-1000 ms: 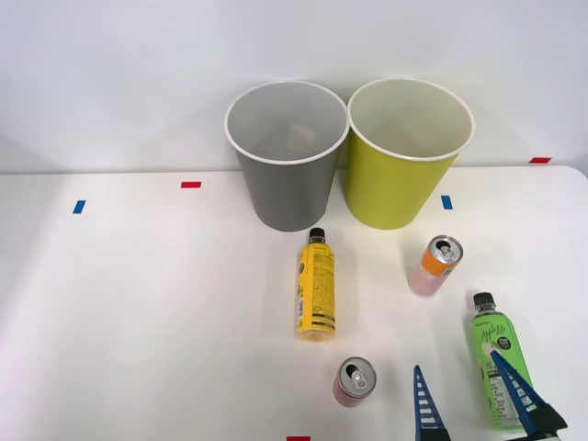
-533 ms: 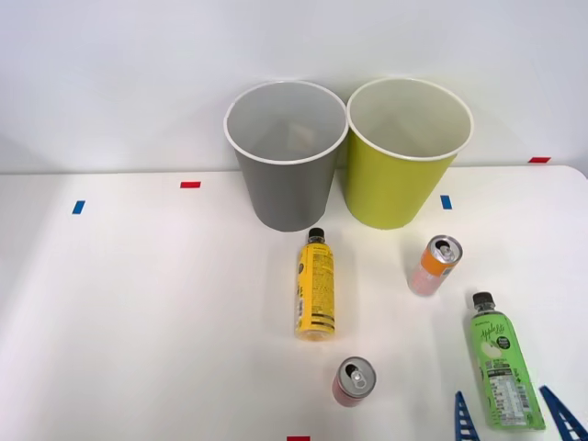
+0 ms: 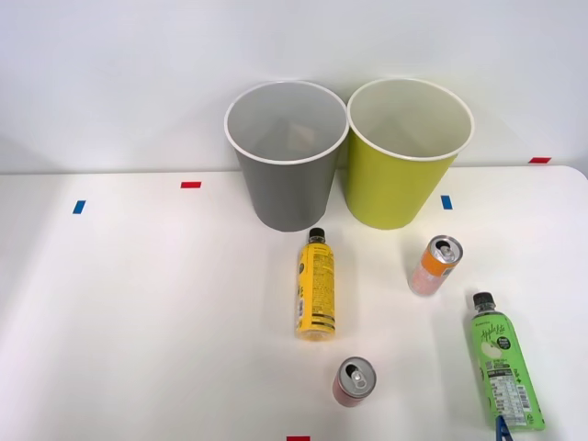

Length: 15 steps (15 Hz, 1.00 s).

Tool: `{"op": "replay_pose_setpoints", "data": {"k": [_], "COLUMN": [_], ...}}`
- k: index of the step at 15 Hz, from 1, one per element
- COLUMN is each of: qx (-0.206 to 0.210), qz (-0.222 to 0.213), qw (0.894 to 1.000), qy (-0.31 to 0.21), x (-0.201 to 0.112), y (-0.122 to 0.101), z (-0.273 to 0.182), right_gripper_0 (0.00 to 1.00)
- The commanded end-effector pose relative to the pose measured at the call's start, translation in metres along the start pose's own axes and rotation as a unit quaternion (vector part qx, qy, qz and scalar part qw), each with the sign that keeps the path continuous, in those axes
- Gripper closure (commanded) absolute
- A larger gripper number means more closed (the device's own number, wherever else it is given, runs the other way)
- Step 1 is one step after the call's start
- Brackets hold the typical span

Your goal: Put cans in the gray bin, plastic bottles in the light green bin

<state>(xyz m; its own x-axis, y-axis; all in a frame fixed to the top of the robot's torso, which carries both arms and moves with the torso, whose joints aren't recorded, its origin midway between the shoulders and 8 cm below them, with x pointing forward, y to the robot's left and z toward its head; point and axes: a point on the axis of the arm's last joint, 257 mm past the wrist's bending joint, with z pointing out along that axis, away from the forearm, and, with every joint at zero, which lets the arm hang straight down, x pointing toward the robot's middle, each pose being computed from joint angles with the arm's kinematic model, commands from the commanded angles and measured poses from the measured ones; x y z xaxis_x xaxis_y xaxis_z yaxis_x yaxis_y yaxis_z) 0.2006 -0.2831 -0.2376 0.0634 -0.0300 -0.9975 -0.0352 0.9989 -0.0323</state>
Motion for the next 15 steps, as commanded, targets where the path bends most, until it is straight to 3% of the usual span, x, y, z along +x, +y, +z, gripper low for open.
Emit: {"op": "replay_pose_setpoints", "data": {"k": [1, 5, 9, 14, 15], "qx": [0.002, 0.013, 0.013, 0.014, 0.032], "qz": [0.009, 0.057, 0.027, -0.014, -0.015], "qw": [0.999, 0.993, 0.986, 0.955, 0.941], "qy": [0.037, 0.105, 0.166, 0.295, 0.335], "x": [-0.005, -0.015, -0.015, 0.001, 0.016], "y": [0.004, 0.008, -0.006, -0.011, -0.019], "z": [0.016, 0.042, 0.060, 0.062, 0.056], "right_gripper_0": [0.00, 0.00, 0.00, 0.00, 0.00]}}
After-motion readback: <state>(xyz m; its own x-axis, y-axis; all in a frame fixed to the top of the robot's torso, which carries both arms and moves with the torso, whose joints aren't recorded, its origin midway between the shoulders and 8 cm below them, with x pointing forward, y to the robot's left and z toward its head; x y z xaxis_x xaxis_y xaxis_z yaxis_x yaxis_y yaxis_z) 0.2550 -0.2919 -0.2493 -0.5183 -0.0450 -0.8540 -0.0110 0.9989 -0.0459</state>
